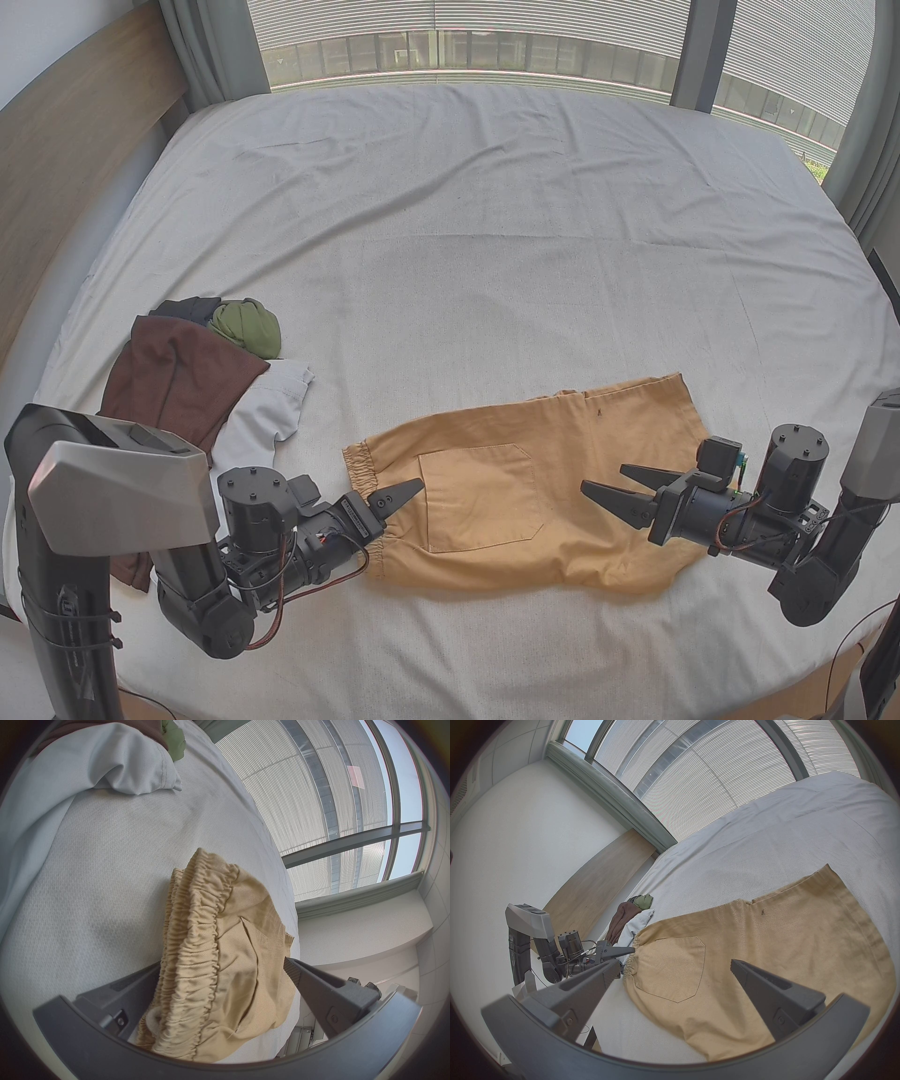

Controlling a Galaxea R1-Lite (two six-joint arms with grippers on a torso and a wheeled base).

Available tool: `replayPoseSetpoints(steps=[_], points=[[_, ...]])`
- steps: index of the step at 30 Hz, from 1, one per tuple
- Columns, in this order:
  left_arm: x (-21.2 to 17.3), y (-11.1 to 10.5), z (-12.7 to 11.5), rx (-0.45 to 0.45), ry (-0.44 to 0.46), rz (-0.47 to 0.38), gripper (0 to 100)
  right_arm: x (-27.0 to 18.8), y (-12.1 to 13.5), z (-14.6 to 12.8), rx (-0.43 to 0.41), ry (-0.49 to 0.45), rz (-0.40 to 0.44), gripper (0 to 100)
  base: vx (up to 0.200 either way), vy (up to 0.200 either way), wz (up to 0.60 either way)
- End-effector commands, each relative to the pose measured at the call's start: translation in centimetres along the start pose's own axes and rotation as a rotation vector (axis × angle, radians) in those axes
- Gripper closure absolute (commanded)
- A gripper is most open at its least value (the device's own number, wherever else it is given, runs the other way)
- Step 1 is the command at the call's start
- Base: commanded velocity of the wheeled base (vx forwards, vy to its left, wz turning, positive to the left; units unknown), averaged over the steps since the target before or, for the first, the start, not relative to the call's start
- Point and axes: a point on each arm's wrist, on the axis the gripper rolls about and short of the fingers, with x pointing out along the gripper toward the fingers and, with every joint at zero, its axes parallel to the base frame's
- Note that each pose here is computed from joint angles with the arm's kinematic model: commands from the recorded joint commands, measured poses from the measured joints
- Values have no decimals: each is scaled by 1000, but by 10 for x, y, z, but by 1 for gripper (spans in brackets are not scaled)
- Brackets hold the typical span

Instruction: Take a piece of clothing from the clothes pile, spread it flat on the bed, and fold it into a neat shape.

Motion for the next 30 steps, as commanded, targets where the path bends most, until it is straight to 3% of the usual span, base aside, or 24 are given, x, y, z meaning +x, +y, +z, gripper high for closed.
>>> replayPoseSetpoints(steps=[1,14,15,25,30], points=[[-2,-7,4,-3,-15,-23,0,0,0,0,1,2,1,0,0,0,0],[-2,-5,0,-7,1,-14,0,1,0,-2,3,7,0,0,0,0,0],[-2,-4,-2,-8,7,-11,100,1,0,-2,3,7,0,0,0,0,0],[0,0,-3,-6,10,0,100,1,0,-2,3,7,0,0,0,0,0],[-18,-11,6,4,-15,-8,100,0,-1,-2,4,9,-2,0,0,0,0]])
